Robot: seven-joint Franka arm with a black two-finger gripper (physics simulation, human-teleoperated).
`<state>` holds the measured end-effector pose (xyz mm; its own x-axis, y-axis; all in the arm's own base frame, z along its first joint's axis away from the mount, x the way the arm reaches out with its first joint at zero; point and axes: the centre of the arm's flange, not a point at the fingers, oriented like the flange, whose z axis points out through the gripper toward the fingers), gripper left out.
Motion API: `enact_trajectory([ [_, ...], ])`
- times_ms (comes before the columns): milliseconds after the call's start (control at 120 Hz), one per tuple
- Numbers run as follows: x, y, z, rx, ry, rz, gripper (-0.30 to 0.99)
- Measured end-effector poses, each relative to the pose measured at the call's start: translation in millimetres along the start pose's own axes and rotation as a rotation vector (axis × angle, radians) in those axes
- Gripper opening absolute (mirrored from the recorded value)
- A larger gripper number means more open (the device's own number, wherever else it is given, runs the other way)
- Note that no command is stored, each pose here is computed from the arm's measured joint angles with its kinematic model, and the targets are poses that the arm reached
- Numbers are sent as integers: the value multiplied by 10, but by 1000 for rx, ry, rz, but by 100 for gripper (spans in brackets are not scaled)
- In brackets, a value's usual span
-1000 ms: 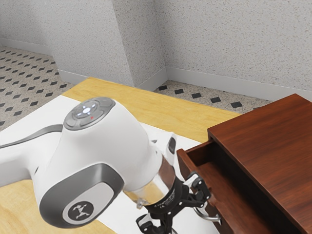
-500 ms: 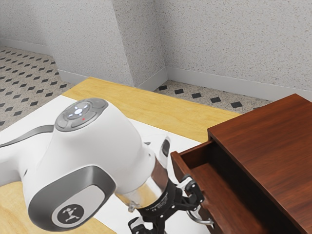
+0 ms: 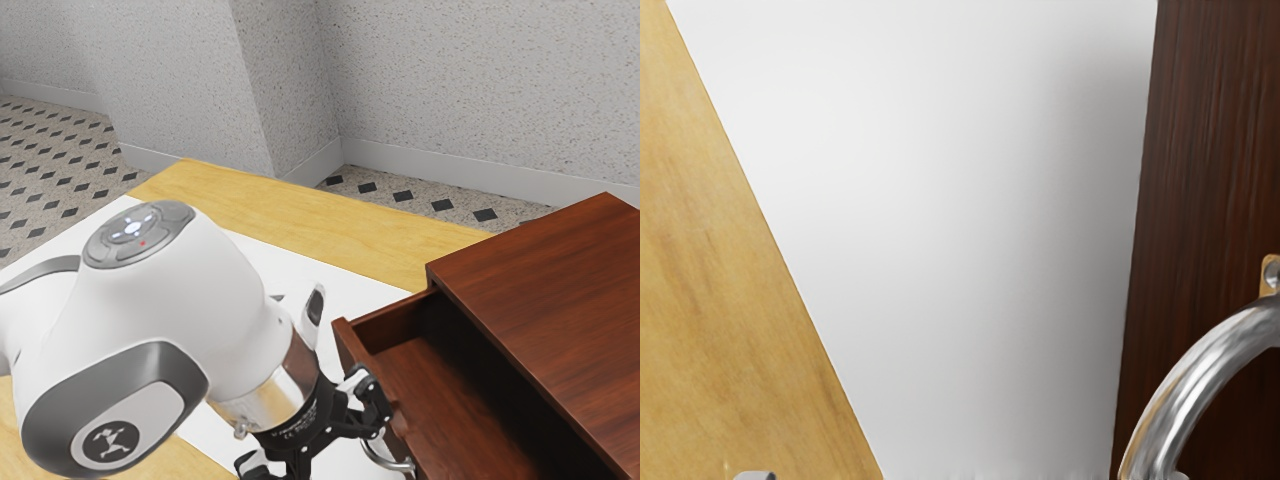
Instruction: Pull the drawer handle with one arm to open the drawer
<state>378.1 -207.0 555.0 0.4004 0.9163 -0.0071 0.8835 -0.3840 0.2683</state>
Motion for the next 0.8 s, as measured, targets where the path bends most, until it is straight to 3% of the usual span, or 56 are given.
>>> enact_trajectory([
  [800,14,-294,-138,9,2,-2,46],
])
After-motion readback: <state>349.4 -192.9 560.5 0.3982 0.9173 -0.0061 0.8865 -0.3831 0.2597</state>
